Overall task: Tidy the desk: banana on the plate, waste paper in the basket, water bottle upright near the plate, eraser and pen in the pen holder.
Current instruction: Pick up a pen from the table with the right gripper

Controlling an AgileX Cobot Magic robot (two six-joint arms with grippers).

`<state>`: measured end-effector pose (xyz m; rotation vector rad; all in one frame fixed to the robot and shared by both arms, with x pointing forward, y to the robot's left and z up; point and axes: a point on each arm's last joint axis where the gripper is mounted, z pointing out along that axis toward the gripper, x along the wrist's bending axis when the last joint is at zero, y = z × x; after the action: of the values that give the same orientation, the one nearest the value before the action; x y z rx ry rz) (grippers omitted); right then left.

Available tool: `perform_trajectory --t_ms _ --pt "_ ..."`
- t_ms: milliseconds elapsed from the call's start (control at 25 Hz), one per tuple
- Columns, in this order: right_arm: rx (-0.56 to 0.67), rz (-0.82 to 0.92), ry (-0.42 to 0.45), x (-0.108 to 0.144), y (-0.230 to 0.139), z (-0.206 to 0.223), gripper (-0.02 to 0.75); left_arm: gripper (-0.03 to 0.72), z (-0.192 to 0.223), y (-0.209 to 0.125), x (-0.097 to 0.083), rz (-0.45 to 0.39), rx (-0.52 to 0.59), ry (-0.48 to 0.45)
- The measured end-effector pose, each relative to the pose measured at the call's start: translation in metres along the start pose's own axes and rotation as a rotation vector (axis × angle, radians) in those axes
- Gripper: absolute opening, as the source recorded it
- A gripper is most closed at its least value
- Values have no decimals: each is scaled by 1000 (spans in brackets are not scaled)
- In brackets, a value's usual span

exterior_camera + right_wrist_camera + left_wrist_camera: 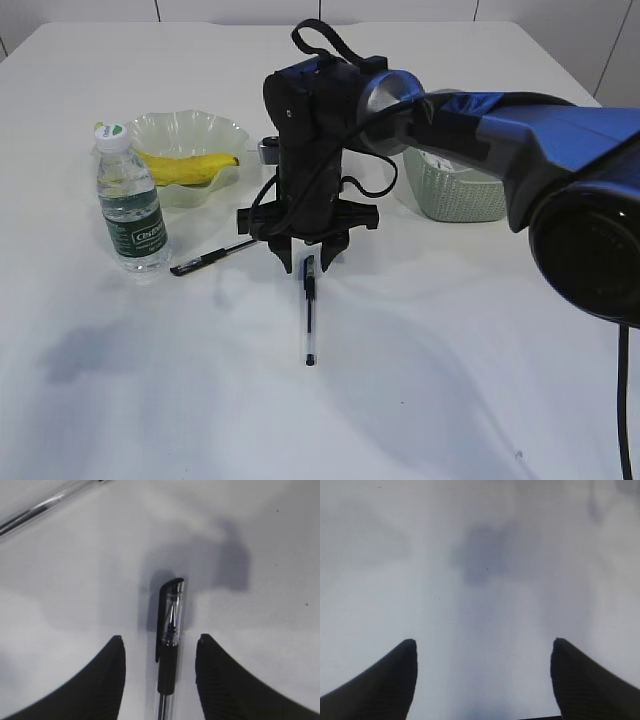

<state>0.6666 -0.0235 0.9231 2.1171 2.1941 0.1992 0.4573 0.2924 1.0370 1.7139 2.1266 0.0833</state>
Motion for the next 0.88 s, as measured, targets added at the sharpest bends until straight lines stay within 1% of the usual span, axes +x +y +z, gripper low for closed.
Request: perform_trajectory --t_ms 640,880 --pt "39 -1 -19 0 -3 22 344 591 0 0 0 0 -2 0" --pt "43 -1 -22 0 -3 24 344 591 0 0 0 0 -4 0"
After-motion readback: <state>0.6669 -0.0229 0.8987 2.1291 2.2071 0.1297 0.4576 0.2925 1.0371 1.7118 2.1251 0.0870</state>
